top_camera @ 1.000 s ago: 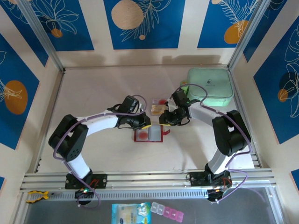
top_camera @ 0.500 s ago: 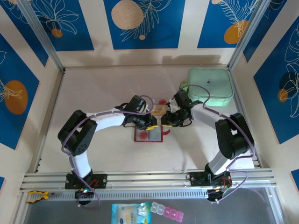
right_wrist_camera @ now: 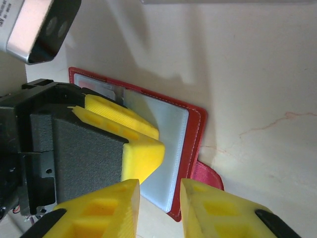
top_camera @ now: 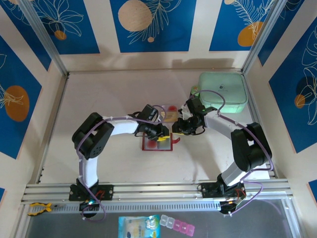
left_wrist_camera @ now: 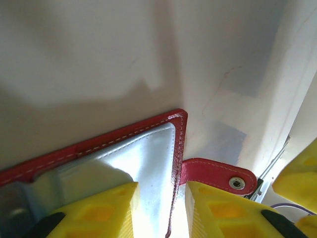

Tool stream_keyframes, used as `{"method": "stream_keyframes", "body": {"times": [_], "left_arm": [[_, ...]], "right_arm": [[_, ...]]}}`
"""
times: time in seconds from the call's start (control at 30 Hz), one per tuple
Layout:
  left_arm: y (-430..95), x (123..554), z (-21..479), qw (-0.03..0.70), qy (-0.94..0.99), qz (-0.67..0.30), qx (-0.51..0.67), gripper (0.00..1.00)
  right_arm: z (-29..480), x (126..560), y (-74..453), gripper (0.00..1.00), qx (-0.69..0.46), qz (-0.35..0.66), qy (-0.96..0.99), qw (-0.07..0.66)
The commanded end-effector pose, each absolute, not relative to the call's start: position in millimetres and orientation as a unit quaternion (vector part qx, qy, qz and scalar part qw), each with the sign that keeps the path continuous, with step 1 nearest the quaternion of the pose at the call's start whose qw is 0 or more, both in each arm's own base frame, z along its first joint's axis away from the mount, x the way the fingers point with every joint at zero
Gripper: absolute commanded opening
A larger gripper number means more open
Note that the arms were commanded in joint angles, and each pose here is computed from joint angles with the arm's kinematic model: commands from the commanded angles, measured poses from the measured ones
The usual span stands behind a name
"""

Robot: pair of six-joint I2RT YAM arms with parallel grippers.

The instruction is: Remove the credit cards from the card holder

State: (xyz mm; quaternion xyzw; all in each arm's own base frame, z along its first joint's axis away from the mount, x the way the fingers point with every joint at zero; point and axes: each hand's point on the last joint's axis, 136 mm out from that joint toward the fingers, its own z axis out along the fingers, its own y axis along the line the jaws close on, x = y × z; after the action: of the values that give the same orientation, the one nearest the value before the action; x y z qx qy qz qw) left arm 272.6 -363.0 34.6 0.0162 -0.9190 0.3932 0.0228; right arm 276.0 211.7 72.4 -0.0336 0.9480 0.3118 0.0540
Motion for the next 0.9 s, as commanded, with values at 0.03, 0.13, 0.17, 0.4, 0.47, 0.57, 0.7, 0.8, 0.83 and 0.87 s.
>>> {"method": "stream_keyframes", "body": {"times": [0.03, 0.13, 0.17, 0.4, 0.47, 0.57, 0.7, 0.8, 0.83, 0.87], "left_arm": [[-369, 279, 33, 0.018, -0.919, 0.393, 0.019, 0.3], [-369, 283, 30, 0.017, -0.919, 0.393, 0.025, 0.29], [-369, 284, 30, 0.015, -0.919, 0.392, 0.025, 0.29], [-369, 293, 44, -0.005, -0.916, 0.401, 0.027, 0.28], [-369, 296, 54, -0.016, -0.912, 0.408, 0.023, 0.28], [-365, 300, 68, -0.034, -0.911, 0.411, 0.021, 0.28], [-350, 304, 78, -0.056, -0.913, 0.404, 0.024, 0.27], [-334, 305, 79, -0.066, -0.917, 0.393, 0.03, 0.27], [-328, 304, 78, -0.068, -0.918, 0.388, 0.033, 0.27], [-321, 303, 76, -0.069, -0.92, 0.385, 0.037, 0.27]], "right_arm": [[77, 268, 206, 0.29, -0.024, 0.309, 0.95, 0.049], [79, 268, 207, 0.29, -0.024, 0.31, 0.949, 0.05], [80, 268, 207, 0.29, -0.024, 0.311, 0.949, 0.049], [86, 267, 210, 0.29, -0.023, 0.32, 0.946, 0.052], [87, 267, 212, 0.29, -0.022, 0.323, 0.945, 0.052], [88, 267, 216, 0.29, -0.02, 0.33, 0.942, 0.051], [88, 267, 223, 0.29, -0.022, 0.336, 0.941, 0.047], [86, 266, 230, 0.29, -0.027, 0.335, 0.941, 0.041], [86, 266, 232, 0.29, -0.028, 0.335, 0.941, 0.04], [85, 266, 235, 0.29, -0.03, 0.335, 0.941, 0.037]]}}
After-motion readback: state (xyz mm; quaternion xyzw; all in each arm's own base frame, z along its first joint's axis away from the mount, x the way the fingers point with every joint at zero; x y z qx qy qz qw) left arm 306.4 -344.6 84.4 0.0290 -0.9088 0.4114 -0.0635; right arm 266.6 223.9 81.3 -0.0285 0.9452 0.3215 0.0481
